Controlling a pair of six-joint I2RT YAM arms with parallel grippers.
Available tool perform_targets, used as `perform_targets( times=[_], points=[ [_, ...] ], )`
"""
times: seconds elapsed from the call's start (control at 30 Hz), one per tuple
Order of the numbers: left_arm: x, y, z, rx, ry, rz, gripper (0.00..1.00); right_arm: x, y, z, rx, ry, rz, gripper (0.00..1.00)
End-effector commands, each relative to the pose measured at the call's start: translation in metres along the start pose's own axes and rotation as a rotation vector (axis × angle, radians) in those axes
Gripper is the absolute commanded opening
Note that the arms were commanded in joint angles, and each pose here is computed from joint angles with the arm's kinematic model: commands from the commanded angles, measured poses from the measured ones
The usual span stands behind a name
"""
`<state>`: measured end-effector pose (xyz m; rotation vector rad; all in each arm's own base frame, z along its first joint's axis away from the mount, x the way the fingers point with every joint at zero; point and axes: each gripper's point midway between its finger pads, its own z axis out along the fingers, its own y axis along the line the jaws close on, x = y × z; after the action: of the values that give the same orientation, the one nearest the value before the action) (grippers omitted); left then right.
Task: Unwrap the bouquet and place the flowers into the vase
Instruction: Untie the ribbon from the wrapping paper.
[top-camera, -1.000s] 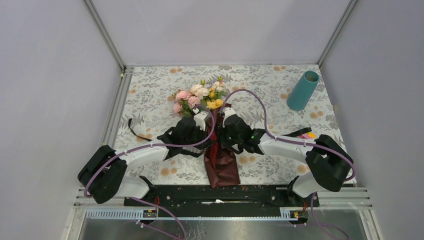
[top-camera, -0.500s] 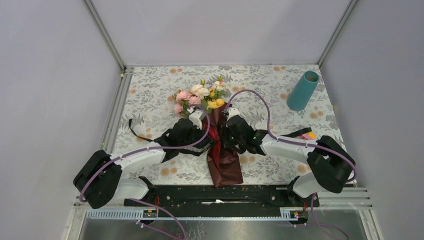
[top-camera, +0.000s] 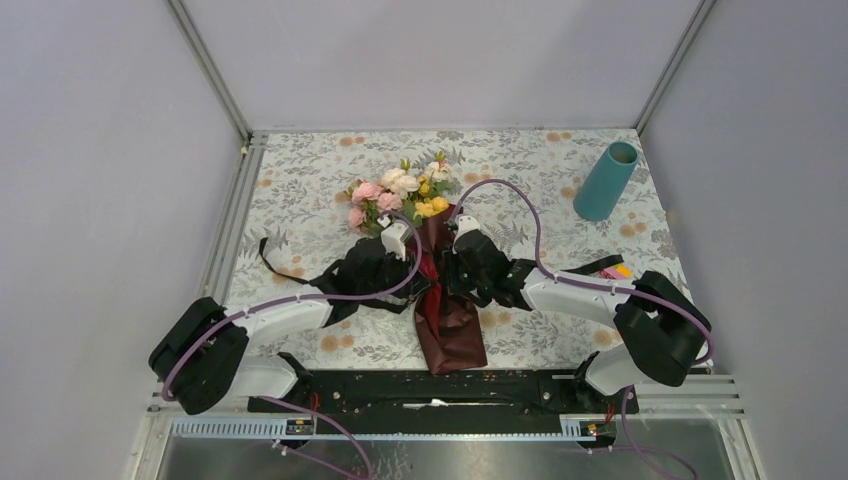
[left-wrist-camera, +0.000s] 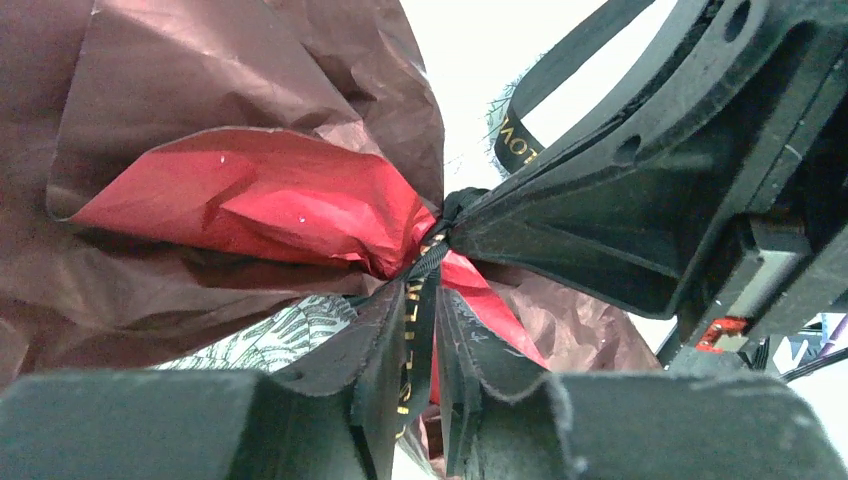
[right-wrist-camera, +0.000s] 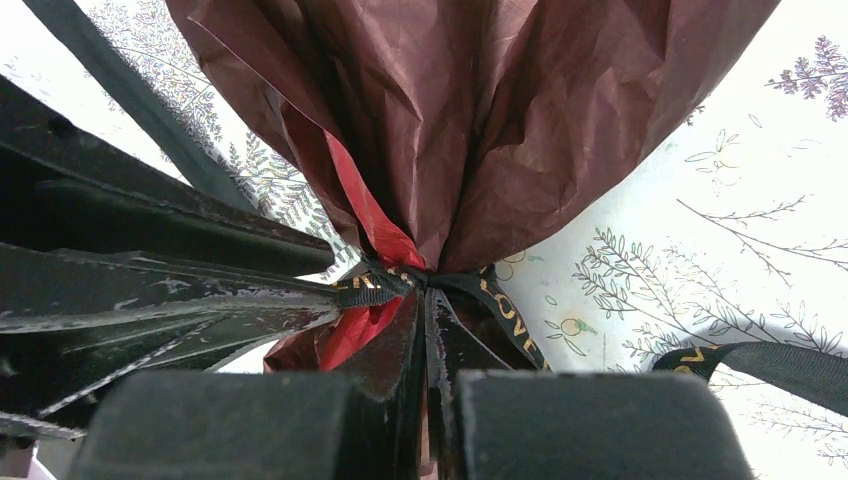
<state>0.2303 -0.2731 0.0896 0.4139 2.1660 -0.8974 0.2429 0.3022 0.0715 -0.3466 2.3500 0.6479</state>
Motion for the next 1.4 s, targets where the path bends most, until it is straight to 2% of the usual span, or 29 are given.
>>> perform_targets(
  times=[0.0, 0.27, 0.47, 0.53, 0.67, 0.77, 1.07, 1.37],
  points=[
    [-0.033, -0.019, 0.01, 0.072, -0.083, 0.069, 0.24, -0.009, 0.006, -0.003, -0.034, -0.028, 0.01, 0.0],
    [-0.025, -0.011, 0.022, 0.046, -0.043, 0.086, 0.33, -0.007, 0.007, -0.002, -0.04, -0.019, 0.01, 0.0],
    [-0.023, -0.006, 0.025, 0.019, -0.043, 0.095, 0.35, -0.006, 0.008, -0.001, -0.045, -0.015, 0.012, 0.0],
    [-0.022, -0.006, 0.027, 0.02, -0.041, 0.097, 0.32, -0.006, 0.008, -0.001, -0.045, -0.014, 0.011, 0.0],
    [-0.019, -0.007, 0.029, 0.024, -0.026, 0.1, 0.08, -0.007, 0.006, -0.002, -0.036, -0.021, 0.019, 0.0],
    [-0.021, -0.005, 0.024, 0.009, -0.045, 0.094, 0.0, -0.008, 0.002, -0.003, -0.015, -0.031, 0.025, 0.0],
    [-0.023, -0.001, 0.01, -0.034, -0.084, 0.039, 0.0, -0.004, -0.02, -0.004, 0.091, -0.052, 0.036, 0.0],
    [-0.017, 0.002, -0.001, -0.039, -0.106, 0.012, 0.0, -0.003, -0.025, -0.007, 0.106, -0.066, 0.043, 0.0]
  ],
)
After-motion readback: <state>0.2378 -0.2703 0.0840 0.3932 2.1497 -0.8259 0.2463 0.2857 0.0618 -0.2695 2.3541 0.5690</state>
